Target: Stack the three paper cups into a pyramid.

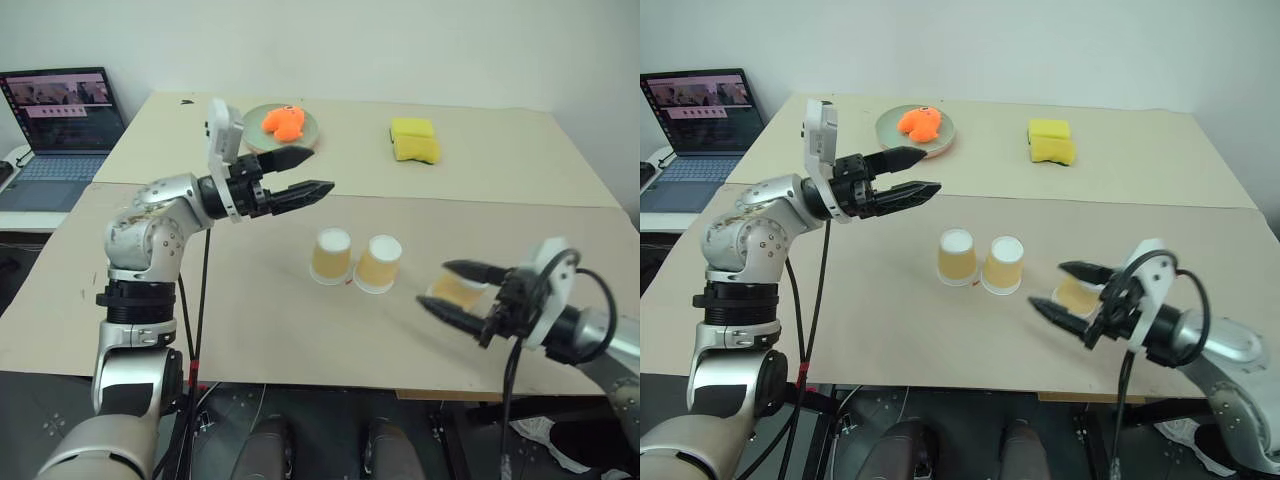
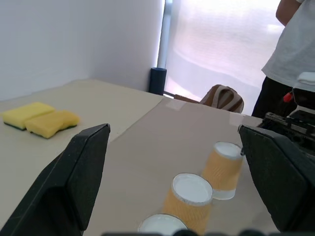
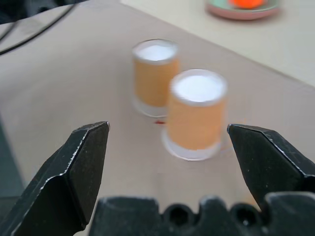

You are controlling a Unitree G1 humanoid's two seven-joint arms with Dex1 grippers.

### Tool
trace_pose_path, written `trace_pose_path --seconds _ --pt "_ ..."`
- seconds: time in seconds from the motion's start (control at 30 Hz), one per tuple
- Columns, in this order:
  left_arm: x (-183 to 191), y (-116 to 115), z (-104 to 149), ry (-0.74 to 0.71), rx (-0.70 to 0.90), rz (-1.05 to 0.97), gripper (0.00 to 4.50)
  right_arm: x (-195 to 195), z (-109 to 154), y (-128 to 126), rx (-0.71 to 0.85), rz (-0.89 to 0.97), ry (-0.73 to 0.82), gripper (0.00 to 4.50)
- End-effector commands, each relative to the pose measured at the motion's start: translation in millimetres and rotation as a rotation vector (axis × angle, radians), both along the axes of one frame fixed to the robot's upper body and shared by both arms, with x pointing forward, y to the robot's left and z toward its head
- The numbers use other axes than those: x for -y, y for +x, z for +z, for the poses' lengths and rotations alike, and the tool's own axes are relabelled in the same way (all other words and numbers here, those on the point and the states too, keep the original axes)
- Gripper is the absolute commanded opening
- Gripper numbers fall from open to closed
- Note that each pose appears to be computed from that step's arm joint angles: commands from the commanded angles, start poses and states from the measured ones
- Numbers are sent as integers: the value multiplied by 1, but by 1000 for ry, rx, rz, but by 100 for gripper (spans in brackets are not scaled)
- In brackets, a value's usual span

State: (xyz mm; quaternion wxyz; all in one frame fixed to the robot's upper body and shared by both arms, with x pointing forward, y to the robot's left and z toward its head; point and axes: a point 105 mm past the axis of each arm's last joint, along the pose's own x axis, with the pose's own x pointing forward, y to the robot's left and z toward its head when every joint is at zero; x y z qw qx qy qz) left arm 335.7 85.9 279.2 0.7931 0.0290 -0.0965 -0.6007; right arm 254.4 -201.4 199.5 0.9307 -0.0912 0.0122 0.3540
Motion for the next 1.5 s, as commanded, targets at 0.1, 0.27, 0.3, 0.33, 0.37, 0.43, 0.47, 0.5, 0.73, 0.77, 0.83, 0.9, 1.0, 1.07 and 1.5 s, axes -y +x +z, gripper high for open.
trace_pose_path --seconds 0.1,0.27,0.3,0.33,0.37,0.43,0.47,0.5,0.73,0.77,0.83,0.9,1.0,1.07,1.5 --pt "20 -46 -14 178 129 -229 445 48 26 -12 94 -225 -50 450" --pt "28 -62 -41 290 168 -344 445 62 -4 -21 17 -322 -112 450" --pt "31 -62 -44 295 174 -351 445 64 -8 -21 9 -340 -95 450" --pt "33 -61 -48 298 176 -354 445 64 -13 -20 0 -356 -73 450" --pt "36 -59 -52 304 190 -349 445 68 -20 -16 -10 -388 -58 450" --pt "40 -58 -56 308 205 -347 445 74 -30 -12 -18 -431 -56 450" --pt "42 -58 -57 304 209 -351 445 78 -35 -8 -22 -456 -59 450" --pt "44 -60 -57 300 212 -356 445 81 -38 -7 -25 -470 -62 450" --pt "40 -61 -68 335 190 -348 445 93 -54 12 -27 -513 -70 450" --pt "39 -61 -68 333 183 -342 445 90 -55 13 -32 -500 -65 450" --pt "37 -61 -68 330 171 -333 445 85 -57 12 -45 -467 -58 450" --pt "33 -60 -69 332 152 -318 445 71 -54 6 -64 -378 -30 450" --pt "29 -59 -72 343 139 -299 445 54 -47 -11 -105 -246 6 450" --pt "26 -58 -74 343 132 -285 445 47 -42 -20 -132 -193 20 450" --pt "31 -61 -74 326 138 -288 445 44 -32 3 -71 -195 -6 450"
